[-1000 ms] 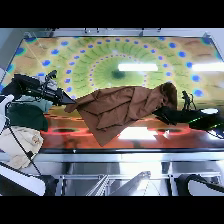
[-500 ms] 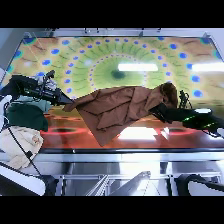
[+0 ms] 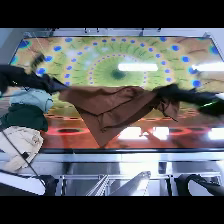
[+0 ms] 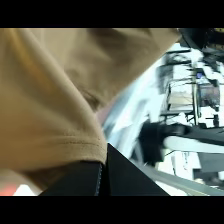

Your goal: Fold the shirts.

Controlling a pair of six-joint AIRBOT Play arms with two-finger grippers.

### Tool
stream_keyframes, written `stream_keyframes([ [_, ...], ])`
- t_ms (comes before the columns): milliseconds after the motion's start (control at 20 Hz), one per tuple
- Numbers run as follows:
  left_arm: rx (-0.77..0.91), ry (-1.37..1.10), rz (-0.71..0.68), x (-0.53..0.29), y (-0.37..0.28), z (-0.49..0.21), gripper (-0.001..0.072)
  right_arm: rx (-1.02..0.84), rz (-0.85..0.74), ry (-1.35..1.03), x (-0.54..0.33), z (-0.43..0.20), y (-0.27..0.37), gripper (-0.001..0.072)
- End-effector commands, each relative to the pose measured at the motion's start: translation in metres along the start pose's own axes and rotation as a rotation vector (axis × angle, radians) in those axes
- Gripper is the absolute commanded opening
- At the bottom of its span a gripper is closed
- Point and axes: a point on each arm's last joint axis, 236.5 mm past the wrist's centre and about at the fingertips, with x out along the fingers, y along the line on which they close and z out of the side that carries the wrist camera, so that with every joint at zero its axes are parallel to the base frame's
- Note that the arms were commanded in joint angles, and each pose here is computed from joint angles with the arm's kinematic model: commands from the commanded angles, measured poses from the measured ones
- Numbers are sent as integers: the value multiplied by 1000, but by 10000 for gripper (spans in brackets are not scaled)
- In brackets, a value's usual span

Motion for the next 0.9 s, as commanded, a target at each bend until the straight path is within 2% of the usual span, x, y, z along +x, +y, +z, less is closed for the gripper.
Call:
stream_keyframes([
  [0,388,-127,-68,-48,-163,11,18,-501,172,-354,-121,62,192,15],
  [150,788,-222,145,-74,-298,-30,18,-870,-53,-811,-219,71,310,15],
  [250,993,-284,332,-81,-360,-63,18,-1030,-211,-1014,-247,56,357,15],
  [300,1072,-316,443,-83,-383,-78,19,-1085,-275,-1063,-251,49,369,15],
  [400,1141,-364,633,-87,-402,-90,19,-1093,-296,-1092,-251,41,379,16],
  [450,1133,-377,694,-92,-399,-88,19,-1066,-290,-1075,-249,44,374,16],
  [500,1113,-386,691,-95,-395,-84,19,-1012,-291,-1037,-247,50,361,16],
  [650,857,-370,488,-109,-338,-58,19,-700,-250,-842,-236,78,276,16],
  [750,603,-285,380,-106,-256,-34,20,-463,-206,-788,-234,97,195,16],
  [850,348,-131,310,-75,-158,-23,20,-192,-218,-655,-200,94,85,17],
])
